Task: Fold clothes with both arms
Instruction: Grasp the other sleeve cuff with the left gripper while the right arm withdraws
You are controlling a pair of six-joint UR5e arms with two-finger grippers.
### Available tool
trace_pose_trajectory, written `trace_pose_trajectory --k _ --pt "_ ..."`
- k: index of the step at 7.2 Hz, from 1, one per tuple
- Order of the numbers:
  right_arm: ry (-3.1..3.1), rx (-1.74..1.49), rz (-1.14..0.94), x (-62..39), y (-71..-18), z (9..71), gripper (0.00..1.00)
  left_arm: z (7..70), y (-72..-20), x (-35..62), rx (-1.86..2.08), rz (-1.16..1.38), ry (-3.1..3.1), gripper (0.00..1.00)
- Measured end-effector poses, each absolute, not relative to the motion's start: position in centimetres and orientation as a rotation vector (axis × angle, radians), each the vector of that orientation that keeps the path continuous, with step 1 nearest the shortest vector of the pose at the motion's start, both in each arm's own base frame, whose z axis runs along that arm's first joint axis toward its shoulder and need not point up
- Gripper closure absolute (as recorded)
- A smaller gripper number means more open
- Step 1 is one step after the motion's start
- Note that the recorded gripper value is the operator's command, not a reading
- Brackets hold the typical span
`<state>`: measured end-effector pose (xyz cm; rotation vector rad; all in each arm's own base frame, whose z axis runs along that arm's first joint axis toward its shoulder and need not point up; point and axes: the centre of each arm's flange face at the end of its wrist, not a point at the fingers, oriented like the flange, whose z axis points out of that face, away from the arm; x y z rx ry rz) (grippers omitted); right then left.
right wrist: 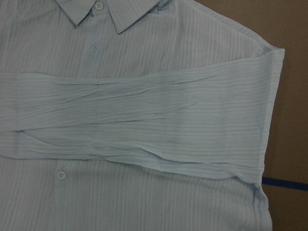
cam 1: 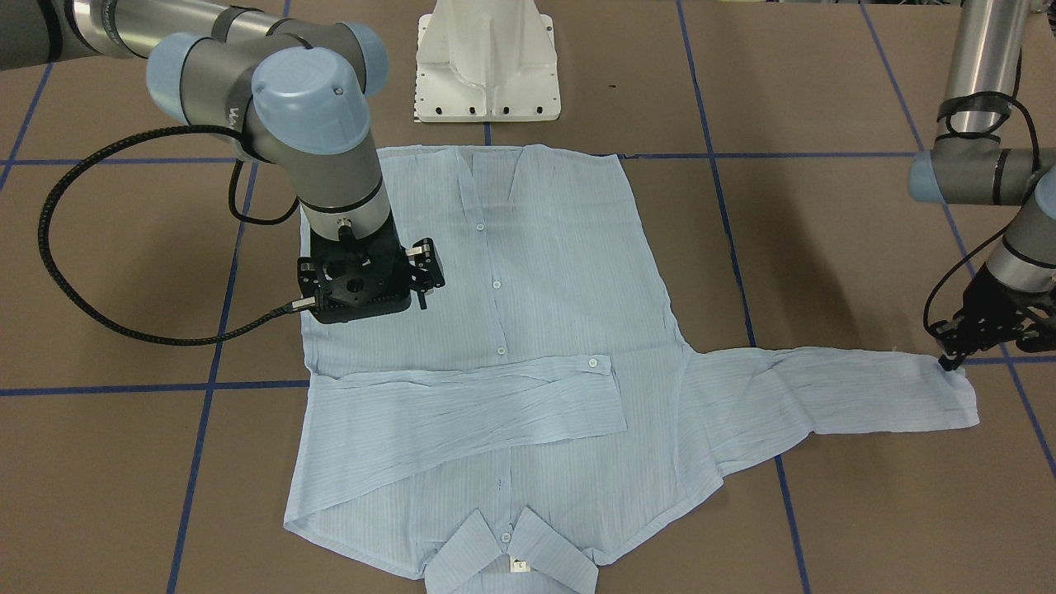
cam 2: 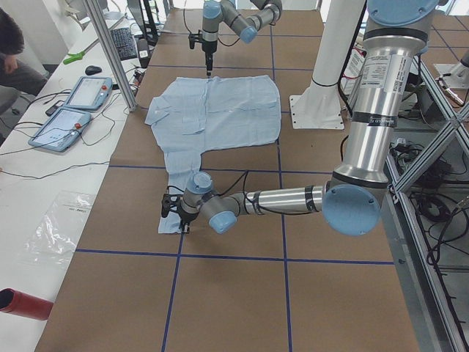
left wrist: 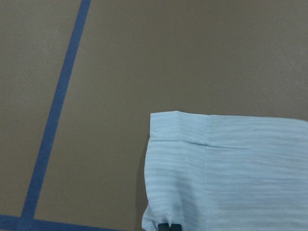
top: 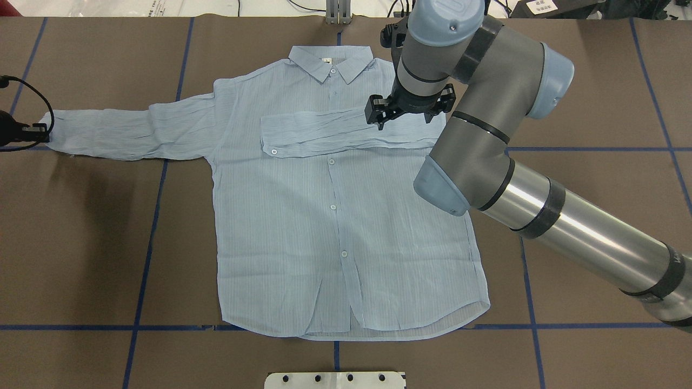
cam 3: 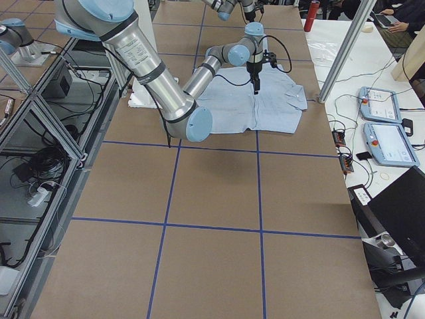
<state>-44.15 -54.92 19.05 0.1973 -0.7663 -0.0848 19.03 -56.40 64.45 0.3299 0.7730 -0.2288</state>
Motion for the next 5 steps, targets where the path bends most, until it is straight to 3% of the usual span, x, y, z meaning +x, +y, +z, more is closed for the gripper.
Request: trace_pose_trajectory --k 2,5 --pt "-0.746 0.194 -0.114 -40.7 -54.8 23.1 0.01 58.0 -57.5 19.5 0.331 -0.232 0.78 1.0" --pt "-0.692 0.187 -0.206 -34.9 -55.6 30.5 0.01 41.1 -60.4 21.9 0.25 -0.343 0.805 1.0"
